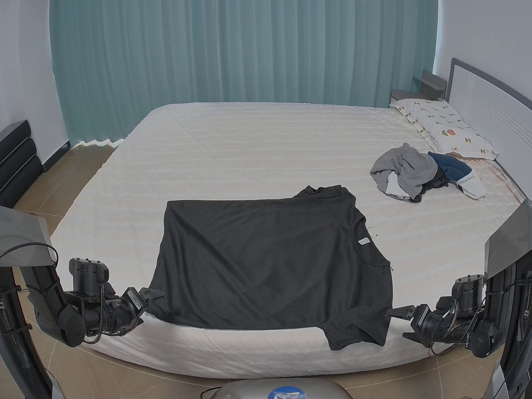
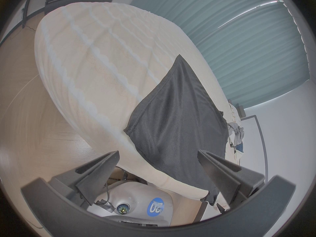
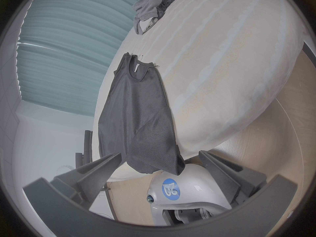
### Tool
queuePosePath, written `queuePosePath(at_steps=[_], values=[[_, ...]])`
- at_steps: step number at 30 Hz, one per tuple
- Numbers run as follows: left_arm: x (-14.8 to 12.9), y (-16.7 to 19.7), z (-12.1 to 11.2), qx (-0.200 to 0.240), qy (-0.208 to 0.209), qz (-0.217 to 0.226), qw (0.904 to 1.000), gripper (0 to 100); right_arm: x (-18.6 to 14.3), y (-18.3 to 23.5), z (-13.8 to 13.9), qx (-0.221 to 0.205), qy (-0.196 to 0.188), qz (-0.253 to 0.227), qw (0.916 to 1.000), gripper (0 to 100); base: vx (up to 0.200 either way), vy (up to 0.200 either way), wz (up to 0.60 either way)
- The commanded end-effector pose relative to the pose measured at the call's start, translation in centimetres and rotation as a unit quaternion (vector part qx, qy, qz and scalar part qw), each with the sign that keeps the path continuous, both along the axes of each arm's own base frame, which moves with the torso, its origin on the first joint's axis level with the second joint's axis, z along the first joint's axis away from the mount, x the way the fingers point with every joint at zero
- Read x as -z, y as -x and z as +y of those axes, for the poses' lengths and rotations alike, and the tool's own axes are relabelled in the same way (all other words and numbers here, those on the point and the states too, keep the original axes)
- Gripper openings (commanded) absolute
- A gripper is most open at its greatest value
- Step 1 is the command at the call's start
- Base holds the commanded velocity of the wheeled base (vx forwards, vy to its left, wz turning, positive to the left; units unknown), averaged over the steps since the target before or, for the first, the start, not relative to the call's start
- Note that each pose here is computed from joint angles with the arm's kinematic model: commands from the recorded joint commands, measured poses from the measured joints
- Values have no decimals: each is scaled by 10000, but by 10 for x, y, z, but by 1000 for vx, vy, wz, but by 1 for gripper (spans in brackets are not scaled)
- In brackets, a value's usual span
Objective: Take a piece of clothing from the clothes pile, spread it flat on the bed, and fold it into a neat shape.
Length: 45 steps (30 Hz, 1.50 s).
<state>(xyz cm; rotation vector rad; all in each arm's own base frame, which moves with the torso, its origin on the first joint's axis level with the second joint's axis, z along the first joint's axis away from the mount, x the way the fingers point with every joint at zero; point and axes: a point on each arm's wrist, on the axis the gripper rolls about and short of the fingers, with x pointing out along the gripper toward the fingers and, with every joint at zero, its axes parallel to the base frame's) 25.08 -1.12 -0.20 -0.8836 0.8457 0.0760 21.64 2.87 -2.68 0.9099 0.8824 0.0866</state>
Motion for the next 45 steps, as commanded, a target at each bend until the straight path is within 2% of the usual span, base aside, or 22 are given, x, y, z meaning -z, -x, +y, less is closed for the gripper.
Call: queuePosePath(at_steps=[1,16,27,32,39,40,45], values=[[3,-2,4,-40,-35,27,10000,100,0,2,0,0,3,14,10000,100,0,0,0],[11,-6,8,-150,-308,41,9994,100,1,1,1,0,24,20,10000,100,0,0,0],[18,-21,-2,-112,-487,-13,9988,100,2,1,1,-13,29,17,10000,100,0,0,0],[33,-30,-13,-181,-1068,39,9941,100,2,1,1,-7,35,24,10000,100,0,0,0],[41,-38,-23,-254,-1419,20,9896,100,2,1,1,-7,34,9,10000,100,0,0,0],[40,-37,-23,-255,-1417,13,9896,0,2,1,1,-7,34,9,10000,100,0,0,0],[41,-33,-20,-286,-1435,101,9892,0,0,0,1,-13,25,-29,10000,100,0,0,0]])
